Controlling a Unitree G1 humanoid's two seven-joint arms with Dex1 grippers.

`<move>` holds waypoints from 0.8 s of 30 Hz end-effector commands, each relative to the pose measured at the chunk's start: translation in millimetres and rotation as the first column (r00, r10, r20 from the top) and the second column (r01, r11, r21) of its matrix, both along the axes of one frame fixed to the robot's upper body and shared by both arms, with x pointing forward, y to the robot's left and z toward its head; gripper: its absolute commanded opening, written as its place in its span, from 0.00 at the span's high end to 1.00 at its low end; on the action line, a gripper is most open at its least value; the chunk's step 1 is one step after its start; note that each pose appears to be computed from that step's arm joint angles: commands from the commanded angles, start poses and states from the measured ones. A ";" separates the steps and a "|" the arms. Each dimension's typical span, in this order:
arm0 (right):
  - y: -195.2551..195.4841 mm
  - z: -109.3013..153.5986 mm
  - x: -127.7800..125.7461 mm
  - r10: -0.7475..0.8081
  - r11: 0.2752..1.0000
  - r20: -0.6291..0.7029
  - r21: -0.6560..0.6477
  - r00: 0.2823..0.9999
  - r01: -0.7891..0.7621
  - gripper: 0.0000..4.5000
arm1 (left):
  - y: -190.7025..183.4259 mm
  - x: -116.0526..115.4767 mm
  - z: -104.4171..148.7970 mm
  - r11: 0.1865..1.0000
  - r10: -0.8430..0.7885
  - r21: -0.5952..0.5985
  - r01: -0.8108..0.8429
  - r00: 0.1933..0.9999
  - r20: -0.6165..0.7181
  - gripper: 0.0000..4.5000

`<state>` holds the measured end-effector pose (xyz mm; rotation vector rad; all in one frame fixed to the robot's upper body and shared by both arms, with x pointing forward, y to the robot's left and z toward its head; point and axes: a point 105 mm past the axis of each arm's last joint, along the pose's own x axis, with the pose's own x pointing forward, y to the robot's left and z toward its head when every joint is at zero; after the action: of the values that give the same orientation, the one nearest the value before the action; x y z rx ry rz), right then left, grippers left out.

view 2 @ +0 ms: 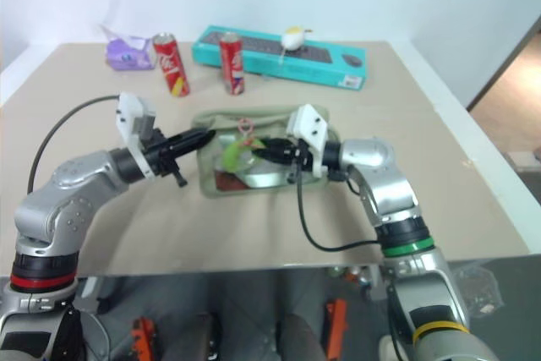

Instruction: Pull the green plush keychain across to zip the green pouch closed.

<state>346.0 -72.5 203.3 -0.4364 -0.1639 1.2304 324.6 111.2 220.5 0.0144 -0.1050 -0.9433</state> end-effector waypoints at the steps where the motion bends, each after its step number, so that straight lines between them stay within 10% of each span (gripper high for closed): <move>1: -4.2 18.8 -1.8 -0.012 0.999 0.064 0.038 0.998 0.010 0.98 | -5.9 -3.1 0.6 0.999 -0.035 0.007 0.035 0.999 0.004 1.00; 24: -23.8 89.4 -19.1 0.008 0.996 0.217 0.083 0.976 -0.026 0.98 | -6.0 -1.0 -1.4 0.998 -0.056 0.004 0.057 0.998 -0.015 1.00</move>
<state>330.4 -89.6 272.6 -0.4541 -0.3294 1.2100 324.5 110.0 220.4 0.0082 -0.1021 -0.9715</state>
